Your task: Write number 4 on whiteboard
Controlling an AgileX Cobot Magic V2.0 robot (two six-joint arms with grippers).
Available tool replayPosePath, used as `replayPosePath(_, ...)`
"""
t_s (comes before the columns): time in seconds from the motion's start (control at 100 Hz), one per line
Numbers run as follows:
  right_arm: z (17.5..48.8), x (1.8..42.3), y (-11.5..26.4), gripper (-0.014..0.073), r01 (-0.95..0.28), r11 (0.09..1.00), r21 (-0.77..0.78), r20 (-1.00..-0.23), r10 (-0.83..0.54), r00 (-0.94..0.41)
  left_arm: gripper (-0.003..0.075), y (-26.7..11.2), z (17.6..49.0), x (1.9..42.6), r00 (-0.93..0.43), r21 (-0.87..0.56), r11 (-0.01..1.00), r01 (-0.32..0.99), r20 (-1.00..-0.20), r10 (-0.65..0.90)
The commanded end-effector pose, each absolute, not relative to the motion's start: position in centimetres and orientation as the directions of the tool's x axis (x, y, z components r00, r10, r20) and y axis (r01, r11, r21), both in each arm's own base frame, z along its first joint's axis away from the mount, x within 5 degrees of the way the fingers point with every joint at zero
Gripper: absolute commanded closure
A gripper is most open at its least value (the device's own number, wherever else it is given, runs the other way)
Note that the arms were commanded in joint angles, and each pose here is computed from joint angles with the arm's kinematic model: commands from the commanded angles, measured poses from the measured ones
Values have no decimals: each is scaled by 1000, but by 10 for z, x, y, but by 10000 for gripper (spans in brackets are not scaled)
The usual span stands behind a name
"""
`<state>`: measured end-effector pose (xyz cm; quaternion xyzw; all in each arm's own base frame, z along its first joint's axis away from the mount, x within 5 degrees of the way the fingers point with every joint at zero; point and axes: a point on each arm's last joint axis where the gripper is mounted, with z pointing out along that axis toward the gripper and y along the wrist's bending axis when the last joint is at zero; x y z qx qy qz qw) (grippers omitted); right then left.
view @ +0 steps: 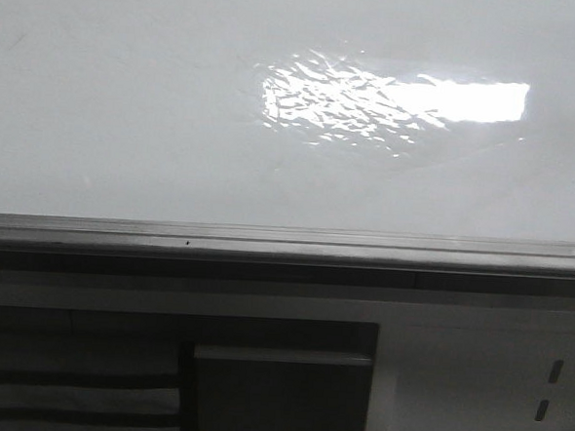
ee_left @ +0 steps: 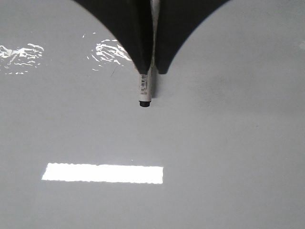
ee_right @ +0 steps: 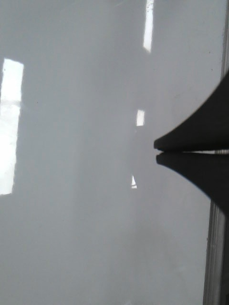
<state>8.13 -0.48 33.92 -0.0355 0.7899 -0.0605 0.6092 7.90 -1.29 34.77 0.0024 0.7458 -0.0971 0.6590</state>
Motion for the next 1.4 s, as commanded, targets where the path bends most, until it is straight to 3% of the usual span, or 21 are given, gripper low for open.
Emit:
replayPosePath(0.0,355,84,-5,666,29,987,-160,-973,-153,-172,741,-12,363,82,-56,-145,981,128,-989,-139)
replayPosePath(0.42,359,84,-4,651,28,990,-137,-983,-132,-131,720,-12,363,82,-52,-139,982,126,-990,-134)
replayPosePath(0.52,360,85,-4,547,30,991,-127,-985,-122,-123,569,-9,362,82,-46,-69,992,105,-997,-64)
replayPosePath(0.64,360,85,-4,293,30,991,-127,-985,-122,-123,276,-8,362,82,-43,-33,995,95,-999,-29)
replayPosePath(0.71,360,85,-4,170,30,991,-127,-985,-122,-123,205,-8,362,82,-44,-38,995,96,-998,-34)
replayPosePath(0.79,359,85,-4,113,30,991,-127,-985,-122,-125,210,-8,362,82,-44,-38,995,96,-998,-34)
replayPosePath(1.15,359,85,-4,116,29,992,-123,-985,-118,-125,295,-10,361,84,-49,-89,990,109,-995,-84)
replayPosePath(1.39,359,85,-4,116,29,992,-123,-985,-118,-125,296,-15,336,118,-238,-5,990,141,-971,29)
